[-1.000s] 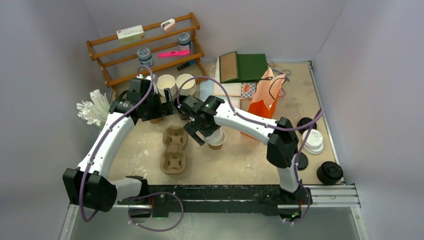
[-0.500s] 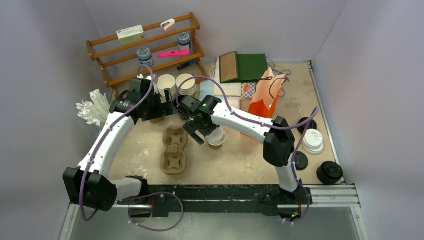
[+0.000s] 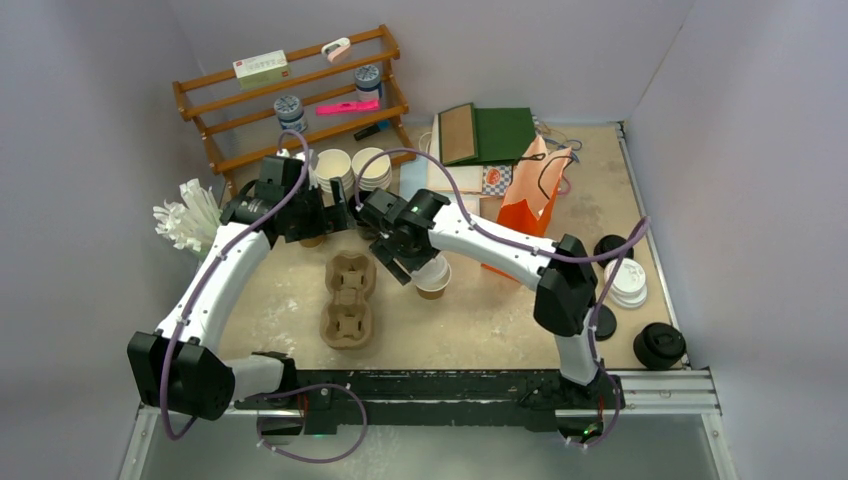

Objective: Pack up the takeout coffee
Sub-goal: Close the cup lid on the coffee cup.

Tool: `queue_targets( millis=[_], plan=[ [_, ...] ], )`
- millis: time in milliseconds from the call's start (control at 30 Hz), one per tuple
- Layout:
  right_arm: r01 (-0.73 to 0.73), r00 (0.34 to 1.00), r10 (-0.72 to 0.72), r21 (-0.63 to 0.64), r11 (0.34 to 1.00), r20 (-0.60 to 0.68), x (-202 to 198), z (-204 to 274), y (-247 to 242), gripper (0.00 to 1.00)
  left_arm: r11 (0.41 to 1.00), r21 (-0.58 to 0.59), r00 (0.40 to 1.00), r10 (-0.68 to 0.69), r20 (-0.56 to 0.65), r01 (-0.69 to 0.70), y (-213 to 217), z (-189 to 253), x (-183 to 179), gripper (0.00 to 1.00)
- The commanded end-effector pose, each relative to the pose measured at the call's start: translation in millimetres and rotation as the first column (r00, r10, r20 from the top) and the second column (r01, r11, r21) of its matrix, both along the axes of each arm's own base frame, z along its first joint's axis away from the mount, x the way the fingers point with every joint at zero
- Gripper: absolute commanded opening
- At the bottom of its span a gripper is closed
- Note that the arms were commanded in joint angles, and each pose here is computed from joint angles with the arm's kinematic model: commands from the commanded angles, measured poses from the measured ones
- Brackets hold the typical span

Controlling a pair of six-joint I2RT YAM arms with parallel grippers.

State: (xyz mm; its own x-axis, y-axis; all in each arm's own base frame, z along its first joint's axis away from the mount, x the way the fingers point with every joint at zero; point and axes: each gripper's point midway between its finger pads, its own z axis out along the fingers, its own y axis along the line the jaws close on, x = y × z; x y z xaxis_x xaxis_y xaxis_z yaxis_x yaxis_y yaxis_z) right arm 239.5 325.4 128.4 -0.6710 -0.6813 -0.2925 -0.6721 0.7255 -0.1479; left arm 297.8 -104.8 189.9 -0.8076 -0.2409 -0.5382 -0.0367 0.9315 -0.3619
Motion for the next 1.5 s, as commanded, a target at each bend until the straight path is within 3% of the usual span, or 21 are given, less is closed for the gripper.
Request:
queue_targets(
  millis=[0, 100, 133, 167, 233, 400, 633, 1167, 1467],
  plan=[
    [0.027, 0.999, -0.029, 0.076, 0.997, 0.025, -6.5, 26.6, -1.6, 0.72, 1.000, -0.012, 0.998, -0.015, 0.053, 0.016, -1.0, 14.9, 10.4, 1.00],
    [0.041, 0.999, -0.041, 0.103, 0.994, -0.011, -15.5, 26.5, -1.0, 0.63, 0.999, -0.020, 0.998, -0.028, 0.056, 0.029, -3.4, 15.4, 11.0, 1.00],
    [0.045, 0.999, -0.044, 0.106, 0.993, -0.013, -16.5, 26.1, -1.7, 0.55, 0.999, -0.025, 0.998, -0.037, 0.056, 0.038, -5.0, 15.5, 10.9, 1.00],
    [0.052, 0.999, -0.050, 0.107, 0.993, -0.013, -16.8, 25.4, -2.2, 0.40, 0.998, -0.032, 0.997, -0.048, 0.060, 0.050, -7.1, 16.1, 11.4, 1.00],
    [0.068, 0.998, -0.067, 0.099, 0.993, -0.012, -16.9, 23.5, -4.6, 0.24, 0.996, -0.048, 0.995, -0.078, 0.067, 0.081, -12.2, 16.5, 11.6, 1.00],
    [0.129, 0.992, -0.130, 0.074, 0.989, 0.010, -13.7, 18.6, -12.1, 0.00, 0.976, -0.126, 0.981, -0.167, 0.100, 0.179, -31.9, 21.4, 9.8, 0.97],
    [0.197, 0.979, -0.200, 0.068, 0.978, 0.039, -8.7, 15.8, -19.9, 0.00, 0.930, -0.260, 0.965, -0.239, 0.108, 0.259, -59.6, 16.9, 3.2, 0.91],
    [0.233, 0.972, -0.234, 0.049, 0.971, 0.009, -26.7, 15.3, -42.2, 0.00, 0.871, -0.321, 0.925, -0.377, 0.052, 0.373, -107.4, -8.8, -7.6, 0.89],
    [0.254, 0.966, -0.257, 0.105, 0.962, 0.018, -26.3, 22.5, -40.3, 0.00, 0.844, -0.360, 0.909, -0.415, 0.035, 0.399, -121.2, -19.9, -10.5, 0.81]
  ],
)
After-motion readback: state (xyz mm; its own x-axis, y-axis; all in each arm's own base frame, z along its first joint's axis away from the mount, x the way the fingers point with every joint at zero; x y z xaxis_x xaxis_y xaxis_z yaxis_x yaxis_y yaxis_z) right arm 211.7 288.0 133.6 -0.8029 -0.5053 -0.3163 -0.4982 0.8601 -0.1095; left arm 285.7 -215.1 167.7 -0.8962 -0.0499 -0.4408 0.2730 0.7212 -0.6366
